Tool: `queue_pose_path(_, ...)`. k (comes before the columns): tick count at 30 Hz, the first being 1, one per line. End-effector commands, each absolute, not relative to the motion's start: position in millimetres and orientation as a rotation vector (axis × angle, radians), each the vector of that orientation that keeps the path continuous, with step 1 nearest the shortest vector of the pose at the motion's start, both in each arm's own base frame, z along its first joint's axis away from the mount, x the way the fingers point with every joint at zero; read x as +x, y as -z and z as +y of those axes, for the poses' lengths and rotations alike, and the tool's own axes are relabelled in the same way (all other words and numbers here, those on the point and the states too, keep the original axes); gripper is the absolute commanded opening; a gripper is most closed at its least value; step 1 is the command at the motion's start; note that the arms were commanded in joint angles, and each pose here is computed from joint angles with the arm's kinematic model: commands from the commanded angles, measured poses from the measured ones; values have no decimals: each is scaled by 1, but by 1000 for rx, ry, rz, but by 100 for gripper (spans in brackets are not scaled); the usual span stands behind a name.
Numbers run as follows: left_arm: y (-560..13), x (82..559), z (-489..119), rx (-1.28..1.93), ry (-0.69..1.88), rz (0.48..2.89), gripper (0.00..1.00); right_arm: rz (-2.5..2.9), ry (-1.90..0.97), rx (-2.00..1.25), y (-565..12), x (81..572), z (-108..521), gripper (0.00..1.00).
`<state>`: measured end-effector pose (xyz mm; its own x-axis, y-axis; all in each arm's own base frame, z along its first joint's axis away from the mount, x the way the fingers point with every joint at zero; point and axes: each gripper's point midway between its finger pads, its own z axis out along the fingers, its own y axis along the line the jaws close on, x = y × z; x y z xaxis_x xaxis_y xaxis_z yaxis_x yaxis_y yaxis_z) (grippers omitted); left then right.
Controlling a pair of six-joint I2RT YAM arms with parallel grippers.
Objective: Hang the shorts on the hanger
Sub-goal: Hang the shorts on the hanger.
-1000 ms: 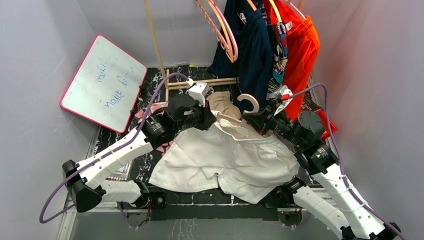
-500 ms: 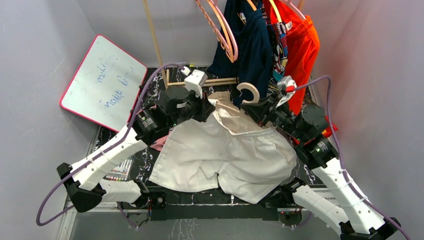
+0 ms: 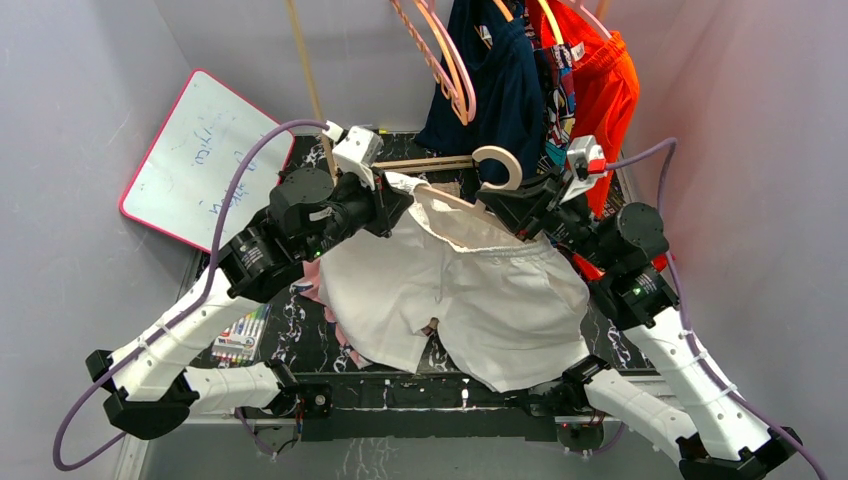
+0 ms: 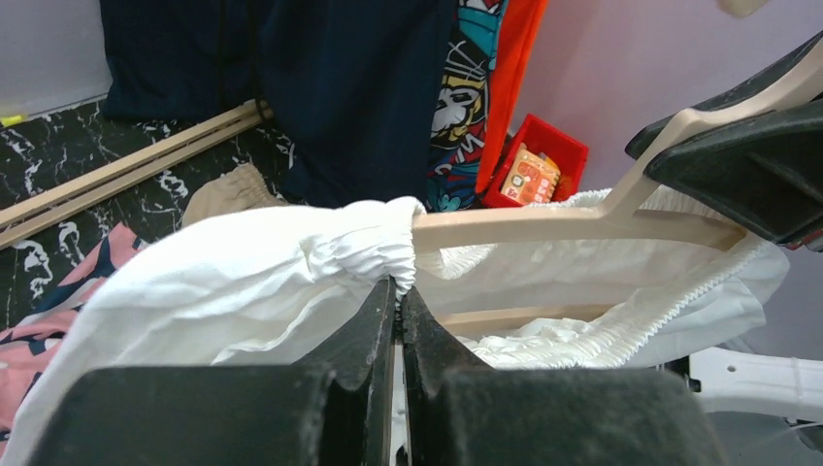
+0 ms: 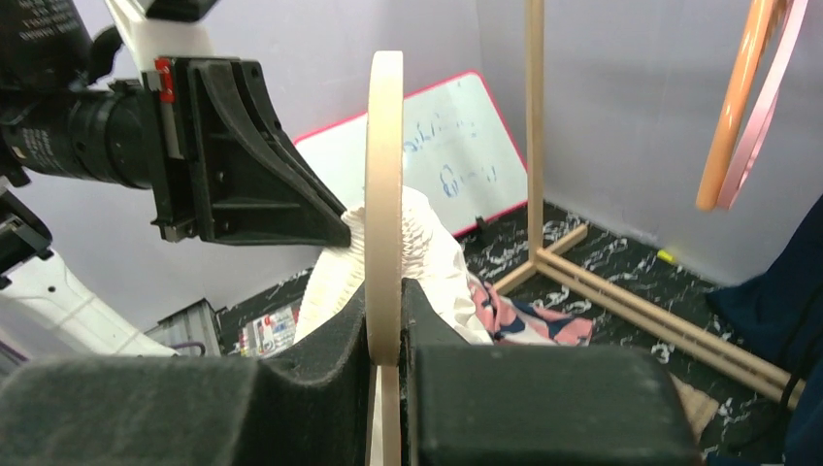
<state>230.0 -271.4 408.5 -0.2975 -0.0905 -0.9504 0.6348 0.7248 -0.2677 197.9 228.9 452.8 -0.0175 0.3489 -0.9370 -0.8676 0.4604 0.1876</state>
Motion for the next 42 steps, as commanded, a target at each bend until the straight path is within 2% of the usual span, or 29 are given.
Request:
queue_pose_path(1,-418,232,-259,401,718,1709,0,1178,-1055,-528,-465,187,223,0)
queue_pose_path(7,-431,233,-276,438,770,1687,0,1129,-1087,-537,-485,179,222,0)
queue_pose_path(11,-445,232,-290,456,830,1664,0,1170,-1089,-554,-478,186,229,0)
queue_pose_path(22,-500,242,-261,359,729,1529,0,1281,-1072,-727,-451,181,241,0)
queue_pose_path(31,-463,227,-298,487,888,1628,0,1157,-1061,-602,-479,184,230,0)
queue_pose_path(40,-439,217,-277,451,859,1687,0,1069,-1004,-502,-506,185,212,0)
queue_pose_path(41,-441,216,-274,449,854,1683,13,1063,-1008,-508,-508,184,213,0)
queue_pose_path(42,-443,215,-272,452,854,1676,32,1062,-1015,-518,-509,182,214,0)
